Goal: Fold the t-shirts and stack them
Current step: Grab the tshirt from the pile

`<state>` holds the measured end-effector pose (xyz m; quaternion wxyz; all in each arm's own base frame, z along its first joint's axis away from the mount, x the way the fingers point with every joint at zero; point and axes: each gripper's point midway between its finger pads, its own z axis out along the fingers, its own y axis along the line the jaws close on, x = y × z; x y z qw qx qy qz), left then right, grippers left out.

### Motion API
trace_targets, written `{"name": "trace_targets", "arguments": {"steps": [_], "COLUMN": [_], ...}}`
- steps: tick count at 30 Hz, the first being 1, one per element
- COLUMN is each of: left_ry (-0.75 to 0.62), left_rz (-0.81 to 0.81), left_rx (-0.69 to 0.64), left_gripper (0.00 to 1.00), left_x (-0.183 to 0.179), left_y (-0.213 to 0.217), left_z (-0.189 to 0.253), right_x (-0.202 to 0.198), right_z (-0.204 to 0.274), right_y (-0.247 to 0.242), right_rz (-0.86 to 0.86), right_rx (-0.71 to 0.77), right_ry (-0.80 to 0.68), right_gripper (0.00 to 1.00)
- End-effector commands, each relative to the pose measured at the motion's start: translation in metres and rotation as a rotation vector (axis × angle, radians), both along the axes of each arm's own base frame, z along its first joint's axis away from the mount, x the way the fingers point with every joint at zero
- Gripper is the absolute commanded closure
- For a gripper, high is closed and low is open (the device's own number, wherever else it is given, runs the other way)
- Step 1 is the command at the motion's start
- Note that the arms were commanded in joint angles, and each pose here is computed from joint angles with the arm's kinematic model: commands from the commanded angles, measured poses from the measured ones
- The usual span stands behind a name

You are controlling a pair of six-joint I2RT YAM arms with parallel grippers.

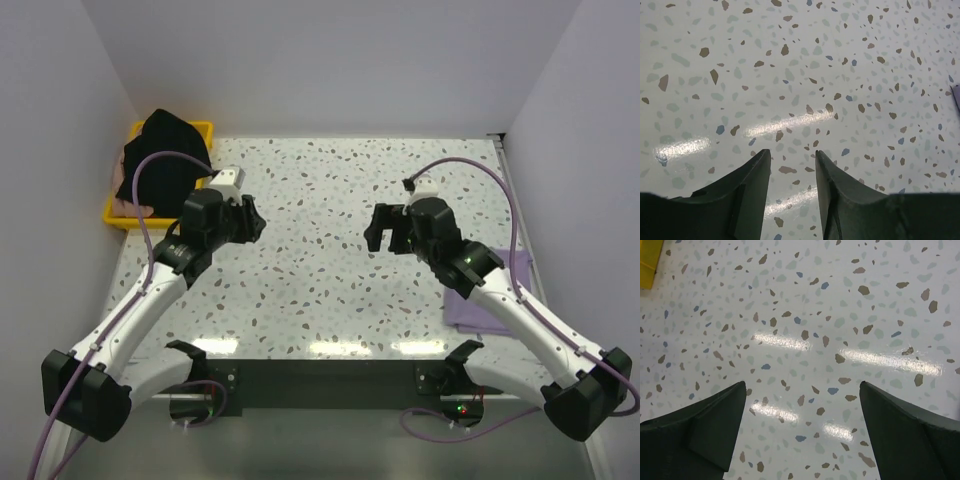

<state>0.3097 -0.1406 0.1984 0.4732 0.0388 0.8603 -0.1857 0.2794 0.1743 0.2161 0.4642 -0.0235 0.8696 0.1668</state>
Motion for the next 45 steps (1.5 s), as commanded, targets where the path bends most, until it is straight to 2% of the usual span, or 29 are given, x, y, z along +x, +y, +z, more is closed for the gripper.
{"name": "trace_targets", "arguments": {"steps": [1, 8, 13, 15, 16, 18, 19, 23, 27, 31, 32, 40, 45], "left_ry": [-0.054, -0.042, -0.047, 0.007, -0.01, 0.013, -0.01, -0.029, 0.034, 0.058, 0.104, 0.178, 0.15], "left_rz": [0.037, 0.068, 0.264, 0.41, 0.45, 0.575, 0.618, 0.834, 1.008, 1.056, 1.059, 1.063, 1.044], "left_rx": [-0.01, -0.034, -0.009, 0.006, -0.015, 0.001, -0.007, 0.019, 0.099, 0.135, 0.162, 0.19, 0.171], "left_gripper": [0.54, 0.52, 0.42, 0.39, 0.39, 0.37, 0.31, 0.28, 0.28, 0.3, 0.31, 0.36, 0.51], "left_x": [0.012, 0.024, 0.057, 0.077, 0.089, 0.109, 0.119, 0.15, 0.174, 0.199, 0.203, 0.22, 0.225], "left_y": [0.004, 0.001, 0.025, 0.054, 0.062, 0.095, 0.106, 0.178, 0.243, 0.275, 0.282, 0.303, 0.302], "left_z": [0.011, 0.021, 0.032, 0.02, 0.035, 0.027, 0.037, 0.036, 0.002, -0.017, -0.039, -0.091, -0.081], "right_x": [-0.008, -0.025, -0.035, -0.04, -0.041, -0.042, -0.045, -0.05, -0.051, -0.053, -0.054, -0.058, -0.058], "right_z": [0.009, -0.007, -0.013, -0.015, -0.017, -0.023, -0.025, -0.023, -0.018, -0.019, -0.021, -0.027, -0.029], "right_y": [0.003, 0.006, 0.012, 0.015, 0.015, 0.015, 0.016, 0.02, 0.021, 0.02, 0.02, 0.022, 0.023], "right_rz": [0.039, 0.089, 0.138, 0.159, 0.165, 0.163, 0.176, 0.208, 0.217, 0.218, 0.22, 0.239, 0.243], "right_rx": [0.032, 0.042, 0.066, 0.071, 0.073, 0.072, 0.076, 0.088, 0.099, 0.1, 0.097, 0.096, 0.098], "right_ry": [-0.021, 0.053, 0.084, 0.098, 0.103, 0.109, 0.119, 0.13, 0.121, 0.125, 0.129, 0.151, 0.154], "right_gripper": [0.01, 0.01, 0.01, 0.01, 0.01, 0.01, 0.01, 0.01, 0.01, 0.01, 0.01, 0.01, 0.01]}}
